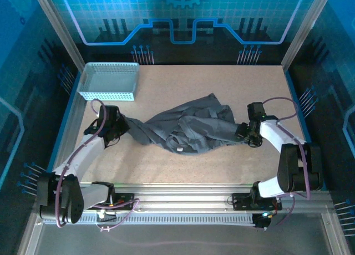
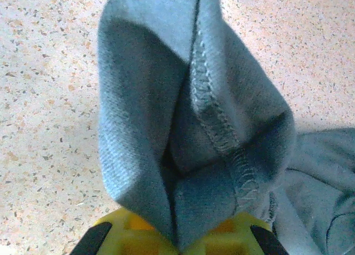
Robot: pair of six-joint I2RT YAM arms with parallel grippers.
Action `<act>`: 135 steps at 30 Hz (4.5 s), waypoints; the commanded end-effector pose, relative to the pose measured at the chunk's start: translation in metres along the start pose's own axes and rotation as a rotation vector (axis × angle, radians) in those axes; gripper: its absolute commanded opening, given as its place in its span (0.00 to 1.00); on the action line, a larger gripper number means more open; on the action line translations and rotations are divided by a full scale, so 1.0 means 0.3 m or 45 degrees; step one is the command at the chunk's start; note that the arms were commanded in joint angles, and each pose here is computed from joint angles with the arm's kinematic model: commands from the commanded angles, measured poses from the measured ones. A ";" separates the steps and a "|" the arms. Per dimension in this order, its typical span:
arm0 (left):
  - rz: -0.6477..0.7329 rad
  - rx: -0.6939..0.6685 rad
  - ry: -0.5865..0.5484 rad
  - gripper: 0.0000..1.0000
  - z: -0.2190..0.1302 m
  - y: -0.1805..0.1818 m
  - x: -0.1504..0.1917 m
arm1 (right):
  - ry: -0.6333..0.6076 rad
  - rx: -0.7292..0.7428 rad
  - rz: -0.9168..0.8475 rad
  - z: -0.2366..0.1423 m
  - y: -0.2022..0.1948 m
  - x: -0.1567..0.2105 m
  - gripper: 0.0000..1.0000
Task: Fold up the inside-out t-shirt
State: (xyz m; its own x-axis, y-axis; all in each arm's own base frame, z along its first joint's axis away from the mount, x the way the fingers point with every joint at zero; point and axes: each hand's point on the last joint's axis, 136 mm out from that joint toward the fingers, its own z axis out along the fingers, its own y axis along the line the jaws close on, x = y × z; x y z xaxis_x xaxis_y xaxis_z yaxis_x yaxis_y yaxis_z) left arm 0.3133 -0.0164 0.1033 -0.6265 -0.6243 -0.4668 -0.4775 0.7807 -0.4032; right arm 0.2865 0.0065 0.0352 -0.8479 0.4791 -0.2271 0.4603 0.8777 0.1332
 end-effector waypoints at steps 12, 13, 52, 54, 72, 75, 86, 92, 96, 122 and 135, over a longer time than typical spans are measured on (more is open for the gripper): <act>-0.017 0.074 -0.033 0.00 -0.044 -0.032 -0.030 | -0.047 0.056 0.048 -0.018 -0.023 -0.021 0.13; -0.019 0.081 -0.038 0.00 -0.051 -0.039 -0.036 | -0.073 0.062 0.045 -0.040 -0.028 -0.030 0.09; -0.058 -0.013 0.245 0.34 0.069 -0.019 -0.005 | -0.313 0.074 0.164 -0.323 -0.131 -0.315 0.00; -0.055 -0.097 0.170 0.44 0.038 0.033 -0.018 | -0.316 0.085 0.164 -0.317 -0.138 -0.308 0.00; 0.278 -0.228 0.234 0.64 0.132 -0.223 0.041 | -0.363 0.082 0.122 -0.351 -0.117 -0.258 0.00; 0.283 -0.269 0.263 0.60 0.186 -0.217 0.057 | -0.366 0.084 0.121 -0.354 -0.121 -0.253 0.00; 0.298 -0.298 0.362 0.34 0.305 -0.211 0.115 | -0.357 0.083 0.103 -0.343 -0.123 -0.236 0.00; 0.295 -0.264 0.353 0.05 0.295 -0.221 0.112 | -0.376 0.093 0.108 -0.370 -0.127 -0.243 0.00; 0.274 -0.190 0.236 0.00 0.205 -0.257 0.048 | -0.443 0.084 0.116 -0.453 -0.124 -0.267 0.00; 0.184 -0.016 0.163 0.00 0.055 -0.095 0.123 | -0.384 0.234 -0.310 -0.306 0.088 -0.214 0.60; 0.198 0.013 0.136 0.00 0.054 -0.117 0.103 | -0.154 -0.039 -0.869 -0.129 0.543 0.035 0.64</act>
State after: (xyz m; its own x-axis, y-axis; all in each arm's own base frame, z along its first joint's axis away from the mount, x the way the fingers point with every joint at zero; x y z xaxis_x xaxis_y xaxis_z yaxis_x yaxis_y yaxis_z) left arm 0.3176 -0.0600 0.0863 -0.7458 -0.5071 -0.4320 -0.3959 0.8589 -0.3248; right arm 0.3367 0.1373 0.0998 -0.9029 -0.1613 -0.3984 -0.1387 0.9867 -0.0851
